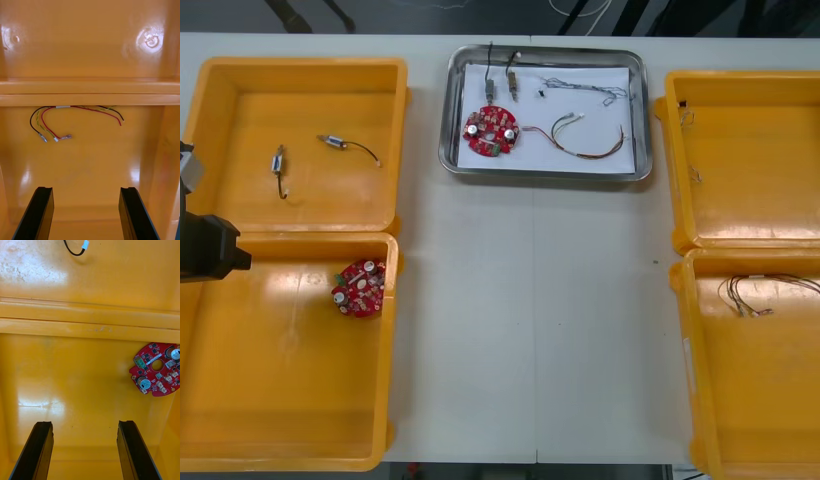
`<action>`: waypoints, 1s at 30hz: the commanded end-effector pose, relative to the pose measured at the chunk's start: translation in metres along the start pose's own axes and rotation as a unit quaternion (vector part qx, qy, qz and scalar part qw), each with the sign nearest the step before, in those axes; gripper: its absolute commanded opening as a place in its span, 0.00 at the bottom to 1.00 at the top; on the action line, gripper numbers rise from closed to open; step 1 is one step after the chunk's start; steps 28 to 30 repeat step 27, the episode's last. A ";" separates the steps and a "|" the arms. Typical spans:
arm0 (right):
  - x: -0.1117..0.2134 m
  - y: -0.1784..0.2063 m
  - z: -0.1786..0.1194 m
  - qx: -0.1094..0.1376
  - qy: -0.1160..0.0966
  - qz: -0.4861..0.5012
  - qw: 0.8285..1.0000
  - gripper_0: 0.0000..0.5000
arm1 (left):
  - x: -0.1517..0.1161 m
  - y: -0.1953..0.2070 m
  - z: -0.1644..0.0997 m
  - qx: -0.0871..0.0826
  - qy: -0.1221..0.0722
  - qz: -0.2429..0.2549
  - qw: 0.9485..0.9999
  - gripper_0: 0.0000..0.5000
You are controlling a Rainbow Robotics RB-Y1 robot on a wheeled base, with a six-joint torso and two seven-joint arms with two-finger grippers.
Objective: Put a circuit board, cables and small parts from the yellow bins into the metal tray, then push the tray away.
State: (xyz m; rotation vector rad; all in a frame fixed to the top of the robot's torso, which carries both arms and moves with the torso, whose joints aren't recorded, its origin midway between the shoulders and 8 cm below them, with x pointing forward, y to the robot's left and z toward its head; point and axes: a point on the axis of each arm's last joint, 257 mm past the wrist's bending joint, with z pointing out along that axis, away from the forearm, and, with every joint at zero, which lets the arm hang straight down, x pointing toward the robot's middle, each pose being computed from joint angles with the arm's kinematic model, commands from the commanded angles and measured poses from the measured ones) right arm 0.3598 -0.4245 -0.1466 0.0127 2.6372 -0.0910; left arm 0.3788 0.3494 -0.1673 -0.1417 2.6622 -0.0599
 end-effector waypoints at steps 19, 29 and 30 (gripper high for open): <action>-0.004 -0.005 -0.008 -0.001 -0.012 0.001 1.000 1.00 | -0.016 0.009 -0.020 -0.018 -0.027 0.049 0.998 1.00; -0.004 -0.005 -0.008 -0.001 -0.012 0.001 1.000 1.00 | -0.016 0.009 -0.020 -0.018 -0.027 0.049 0.998 1.00; -0.004 -0.005 -0.008 -0.001 -0.012 0.001 1.000 1.00 | -0.016 0.009 -0.020 -0.018 -0.027 0.049 0.998 1.00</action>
